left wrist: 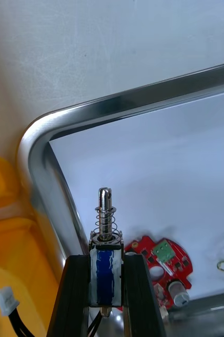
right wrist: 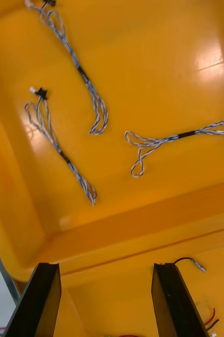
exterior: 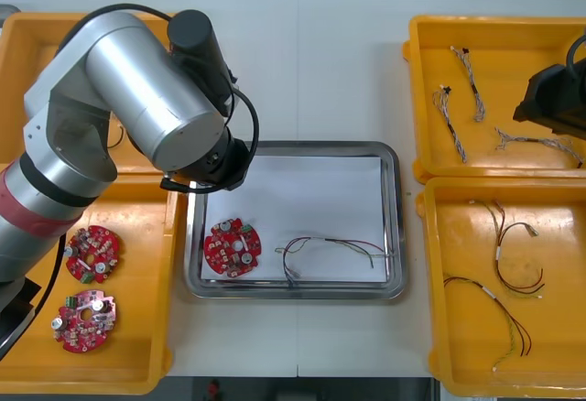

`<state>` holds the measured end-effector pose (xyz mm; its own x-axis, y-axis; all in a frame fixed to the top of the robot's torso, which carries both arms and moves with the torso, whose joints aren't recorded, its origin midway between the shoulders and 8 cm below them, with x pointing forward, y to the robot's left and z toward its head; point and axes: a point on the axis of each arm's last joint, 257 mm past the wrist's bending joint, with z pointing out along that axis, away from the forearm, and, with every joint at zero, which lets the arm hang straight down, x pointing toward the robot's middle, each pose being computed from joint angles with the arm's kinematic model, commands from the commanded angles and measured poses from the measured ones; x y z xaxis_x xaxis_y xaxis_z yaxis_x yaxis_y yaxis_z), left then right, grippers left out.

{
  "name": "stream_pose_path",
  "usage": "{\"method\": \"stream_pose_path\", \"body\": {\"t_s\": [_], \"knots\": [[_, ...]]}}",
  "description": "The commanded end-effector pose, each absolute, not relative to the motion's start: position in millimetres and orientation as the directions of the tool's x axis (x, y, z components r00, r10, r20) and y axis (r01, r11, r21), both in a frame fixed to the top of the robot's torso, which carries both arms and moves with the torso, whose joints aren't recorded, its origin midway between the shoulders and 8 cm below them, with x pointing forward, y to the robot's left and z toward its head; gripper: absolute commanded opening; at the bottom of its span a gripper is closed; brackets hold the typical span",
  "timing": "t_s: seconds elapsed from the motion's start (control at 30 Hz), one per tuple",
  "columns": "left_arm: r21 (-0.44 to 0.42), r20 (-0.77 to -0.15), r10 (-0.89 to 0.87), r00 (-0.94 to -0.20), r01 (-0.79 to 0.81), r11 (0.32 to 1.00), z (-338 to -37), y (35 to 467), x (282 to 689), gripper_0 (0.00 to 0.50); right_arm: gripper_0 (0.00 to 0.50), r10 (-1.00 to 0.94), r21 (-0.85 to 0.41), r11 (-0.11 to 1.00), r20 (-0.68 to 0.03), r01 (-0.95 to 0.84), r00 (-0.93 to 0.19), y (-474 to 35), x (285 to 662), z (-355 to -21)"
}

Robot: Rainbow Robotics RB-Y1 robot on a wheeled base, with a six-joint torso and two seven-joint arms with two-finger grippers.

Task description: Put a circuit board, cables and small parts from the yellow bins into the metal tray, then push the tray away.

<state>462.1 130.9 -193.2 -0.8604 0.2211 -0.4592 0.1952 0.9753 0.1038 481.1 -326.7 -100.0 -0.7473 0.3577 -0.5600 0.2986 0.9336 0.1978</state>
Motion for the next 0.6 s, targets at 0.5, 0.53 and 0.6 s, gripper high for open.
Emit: {"method": "stream_pose_path", "body": {"t_s": [0.5,0.53,0.6], "knots": [[0.083,-0.489,0.198,-0.849,0.180,0.980,-232.6,109.2,496.5,0.002,0.500,0.815,0.331,0.567,-0.361,0.754,-0.454,-376.6,532.6,-90.9],[0.080,-0.490,0.196,-0.850,0.180,0.980,-234.3,108.8,496.4,0.000,0.500,0.823,0.330,0.554,-0.355,0.764,-0.443,-377.8,533.5,-91.0],[0.055,-0.501,0.181,-0.846,0.177,0.983,-240.6,106.3,497.0,0.001,0.500,0.861,0.330,0.495,-0.310,0.804,-0.402,-380.7,536.0,-94.5]]}}
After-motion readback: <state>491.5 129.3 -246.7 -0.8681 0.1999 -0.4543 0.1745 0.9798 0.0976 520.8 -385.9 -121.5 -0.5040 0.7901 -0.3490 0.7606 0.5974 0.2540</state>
